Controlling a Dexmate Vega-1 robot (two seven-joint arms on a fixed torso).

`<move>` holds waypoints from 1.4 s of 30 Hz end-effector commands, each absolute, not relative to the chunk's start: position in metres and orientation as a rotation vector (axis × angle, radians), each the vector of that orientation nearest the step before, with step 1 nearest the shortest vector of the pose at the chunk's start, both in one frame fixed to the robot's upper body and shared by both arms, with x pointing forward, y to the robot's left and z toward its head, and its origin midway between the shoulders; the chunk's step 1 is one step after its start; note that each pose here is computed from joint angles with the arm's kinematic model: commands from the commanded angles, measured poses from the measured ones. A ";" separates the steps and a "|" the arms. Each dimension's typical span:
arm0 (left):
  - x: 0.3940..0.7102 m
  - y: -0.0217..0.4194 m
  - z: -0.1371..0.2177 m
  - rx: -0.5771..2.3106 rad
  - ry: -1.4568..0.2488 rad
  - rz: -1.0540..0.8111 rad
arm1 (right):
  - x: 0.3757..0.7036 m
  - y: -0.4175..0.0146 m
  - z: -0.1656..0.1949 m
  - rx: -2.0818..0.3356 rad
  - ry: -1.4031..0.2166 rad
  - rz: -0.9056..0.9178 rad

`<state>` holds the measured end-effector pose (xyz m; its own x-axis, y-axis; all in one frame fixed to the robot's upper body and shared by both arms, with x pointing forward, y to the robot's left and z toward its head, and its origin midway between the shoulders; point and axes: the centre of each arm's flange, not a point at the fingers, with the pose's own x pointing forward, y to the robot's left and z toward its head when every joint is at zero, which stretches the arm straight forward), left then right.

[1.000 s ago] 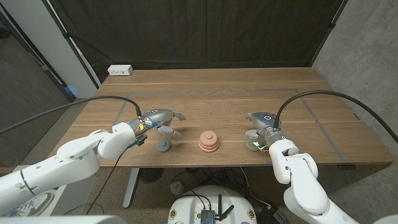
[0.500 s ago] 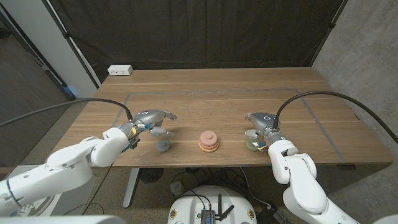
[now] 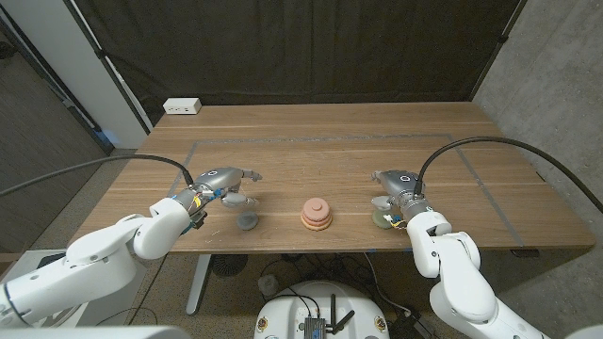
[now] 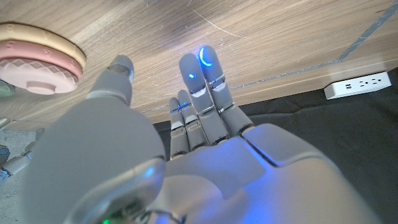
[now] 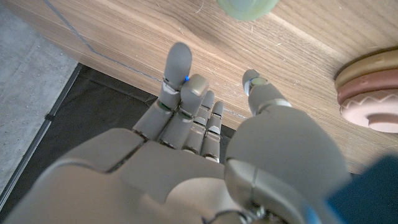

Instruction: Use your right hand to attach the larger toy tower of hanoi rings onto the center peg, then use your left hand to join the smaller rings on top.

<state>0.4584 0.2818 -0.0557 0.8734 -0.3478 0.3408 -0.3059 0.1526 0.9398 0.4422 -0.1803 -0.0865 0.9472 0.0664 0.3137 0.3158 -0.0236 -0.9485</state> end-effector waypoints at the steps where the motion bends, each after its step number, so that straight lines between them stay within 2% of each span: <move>1: 0.459 0.286 -0.061 1.401 -0.561 -0.011 | 0.441 -0.181 -0.087 -1.606 -0.293 -0.190; 23: 0.464 0.284 -0.063 1.363 -0.574 -0.026 | 0.423 -0.192 -0.098 -1.646 -0.202 -0.143; 42: 0.463 0.287 -0.065 1.347 -0.577 -0.026 | 0.424 -0.192 -0.103 -1.652 -0.094 -0.119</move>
